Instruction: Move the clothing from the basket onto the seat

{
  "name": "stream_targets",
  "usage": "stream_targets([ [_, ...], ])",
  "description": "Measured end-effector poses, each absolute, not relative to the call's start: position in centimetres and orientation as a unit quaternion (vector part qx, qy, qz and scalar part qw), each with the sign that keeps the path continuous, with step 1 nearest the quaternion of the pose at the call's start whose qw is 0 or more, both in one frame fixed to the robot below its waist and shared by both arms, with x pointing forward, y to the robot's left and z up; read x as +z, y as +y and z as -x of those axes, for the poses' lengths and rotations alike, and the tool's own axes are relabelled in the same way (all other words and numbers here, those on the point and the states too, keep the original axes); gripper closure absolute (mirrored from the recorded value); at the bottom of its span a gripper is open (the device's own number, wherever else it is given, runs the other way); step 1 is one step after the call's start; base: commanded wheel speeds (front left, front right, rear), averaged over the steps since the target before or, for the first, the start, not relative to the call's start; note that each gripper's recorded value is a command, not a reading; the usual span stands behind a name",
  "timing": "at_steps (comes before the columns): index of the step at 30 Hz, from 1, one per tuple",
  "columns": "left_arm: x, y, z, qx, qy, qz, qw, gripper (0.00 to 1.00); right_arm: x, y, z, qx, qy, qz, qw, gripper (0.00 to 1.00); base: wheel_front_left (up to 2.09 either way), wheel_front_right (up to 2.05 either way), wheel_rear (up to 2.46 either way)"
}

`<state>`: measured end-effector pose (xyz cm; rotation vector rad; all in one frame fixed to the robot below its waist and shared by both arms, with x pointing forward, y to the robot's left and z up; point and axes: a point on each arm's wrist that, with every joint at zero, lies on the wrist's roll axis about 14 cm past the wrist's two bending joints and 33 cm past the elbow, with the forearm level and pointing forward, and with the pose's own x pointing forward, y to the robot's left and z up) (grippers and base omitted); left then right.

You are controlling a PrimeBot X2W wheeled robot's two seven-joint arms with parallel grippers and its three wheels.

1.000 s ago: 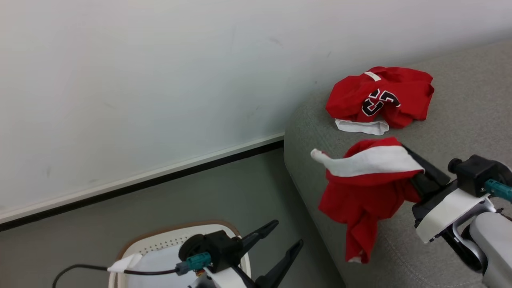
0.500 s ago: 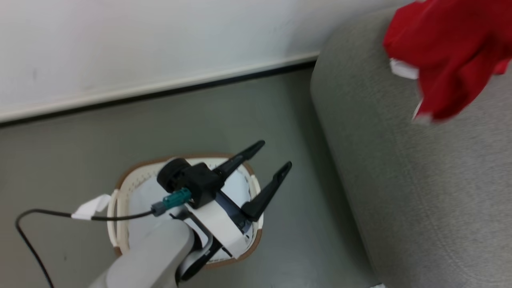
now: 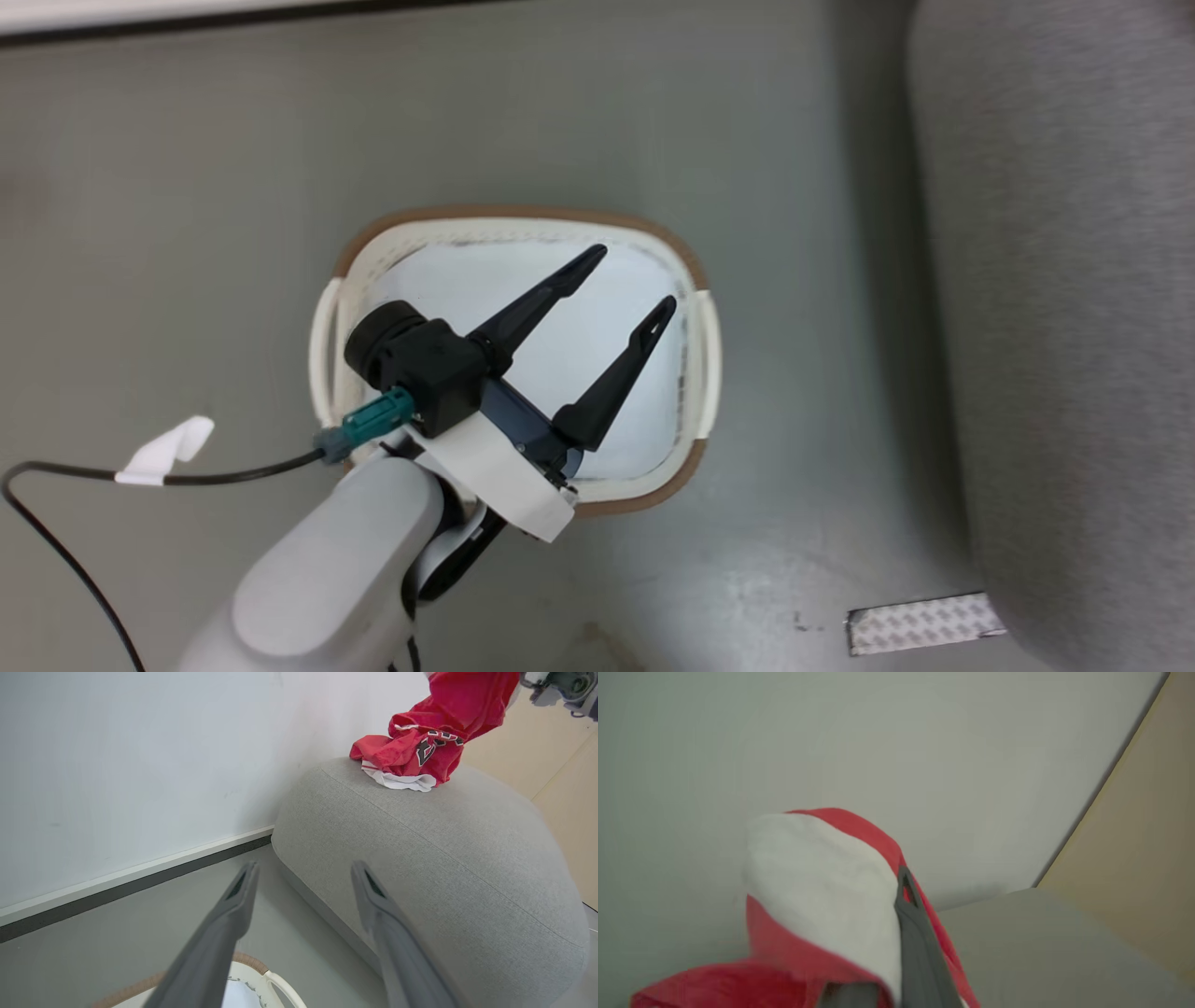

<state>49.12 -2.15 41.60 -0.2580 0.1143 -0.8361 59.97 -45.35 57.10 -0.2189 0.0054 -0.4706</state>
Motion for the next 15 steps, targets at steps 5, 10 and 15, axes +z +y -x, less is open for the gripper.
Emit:
stream_targets([
  [5, 40.2, -0.1, -49.8, -0.374, 0.068, 0.119, 0.917, 0.00, 46.3, -42.3, -59.5, -0.221, 0.083, 0.068, 0.970, 1.00, 0.00, 0.00, 0.00],
  [10, 41.1, 1.3, -50.5, -0.344, 0.056, 0.110, 0.931, 0.00, 45.0, -40.5, -58.2, -0.207, 0.080, 0.062, 0.973, 0.00, 0.00, 0.00, 0.00],
  [15, 42.7, 2.6, -50.1, -0.314, 0.047, 0.104, 0.943, 0.00, 45.5, -37.6, -56.4, -0.162, 0.075, 0.079, 0.981, 0.00, 0.00, 0.00, 0.00],
])
